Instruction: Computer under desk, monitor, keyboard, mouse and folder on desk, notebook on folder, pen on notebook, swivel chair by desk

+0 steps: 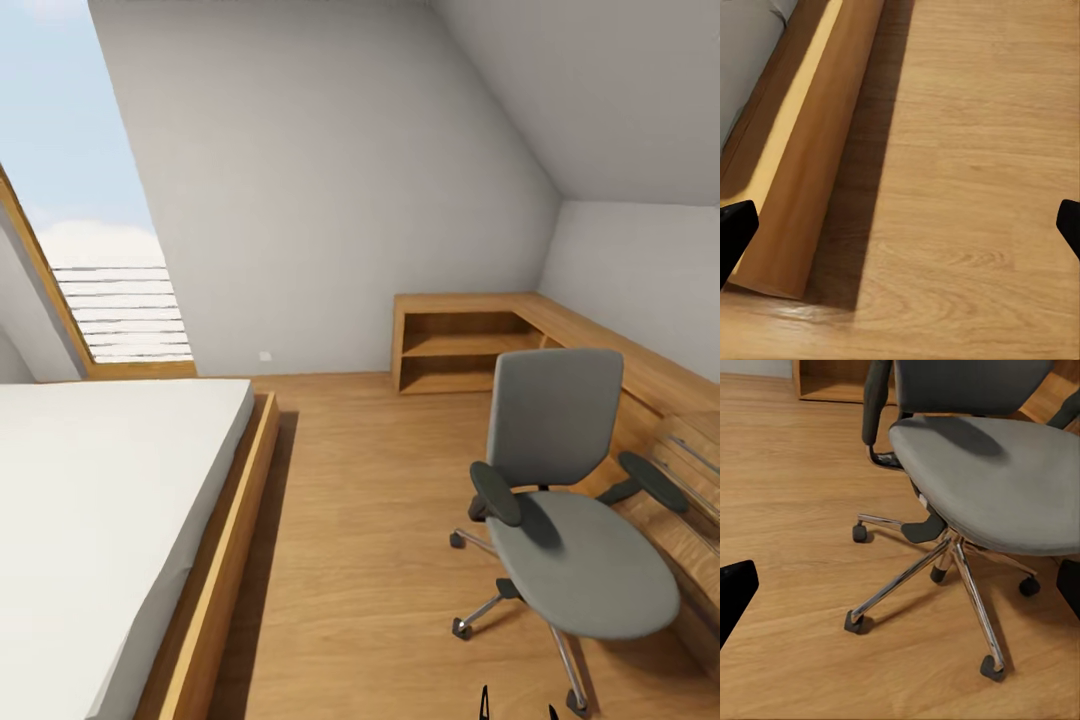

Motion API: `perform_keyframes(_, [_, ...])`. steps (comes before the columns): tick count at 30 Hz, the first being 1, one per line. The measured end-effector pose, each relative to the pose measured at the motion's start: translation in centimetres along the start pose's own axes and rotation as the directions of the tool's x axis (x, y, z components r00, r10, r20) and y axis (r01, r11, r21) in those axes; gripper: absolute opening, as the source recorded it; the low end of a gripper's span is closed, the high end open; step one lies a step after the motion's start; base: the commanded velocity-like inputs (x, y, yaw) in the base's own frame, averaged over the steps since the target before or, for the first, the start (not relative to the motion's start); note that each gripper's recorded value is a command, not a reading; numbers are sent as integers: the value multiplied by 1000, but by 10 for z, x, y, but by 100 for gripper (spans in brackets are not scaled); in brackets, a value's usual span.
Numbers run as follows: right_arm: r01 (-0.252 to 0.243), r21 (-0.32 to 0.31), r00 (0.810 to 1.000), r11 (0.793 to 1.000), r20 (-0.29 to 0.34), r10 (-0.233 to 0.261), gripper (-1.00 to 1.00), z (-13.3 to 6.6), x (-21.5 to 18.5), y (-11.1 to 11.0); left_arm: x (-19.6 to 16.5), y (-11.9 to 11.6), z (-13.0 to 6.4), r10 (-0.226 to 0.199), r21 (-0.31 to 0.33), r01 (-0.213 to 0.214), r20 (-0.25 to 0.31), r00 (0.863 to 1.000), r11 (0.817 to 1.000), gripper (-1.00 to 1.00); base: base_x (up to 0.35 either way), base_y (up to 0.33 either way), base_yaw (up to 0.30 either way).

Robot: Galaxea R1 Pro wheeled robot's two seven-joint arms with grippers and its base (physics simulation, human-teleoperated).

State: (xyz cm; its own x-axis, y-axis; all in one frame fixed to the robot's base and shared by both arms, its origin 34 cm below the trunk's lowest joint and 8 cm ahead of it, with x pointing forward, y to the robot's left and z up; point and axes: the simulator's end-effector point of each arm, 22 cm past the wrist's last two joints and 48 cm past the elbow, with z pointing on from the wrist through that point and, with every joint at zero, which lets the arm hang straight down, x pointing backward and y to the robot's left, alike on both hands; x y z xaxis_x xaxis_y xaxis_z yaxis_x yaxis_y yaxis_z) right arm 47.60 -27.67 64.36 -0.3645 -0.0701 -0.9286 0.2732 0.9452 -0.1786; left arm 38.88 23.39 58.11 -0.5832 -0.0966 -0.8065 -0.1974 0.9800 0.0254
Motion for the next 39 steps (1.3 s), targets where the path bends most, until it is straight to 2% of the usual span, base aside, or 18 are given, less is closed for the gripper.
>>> perform_keyframes(17, [-5,-7,1000,1000,27,5,100,2,-11,2,-10,-3,2,-5,5,5,25,1000,1000,100,249,0,13])
perform_keyframes(39, [-8,-22,999,1000,40,9,100,3,-17,6,-15,-3,3,-7,6,7,38,999,1000,100,32,0,216])
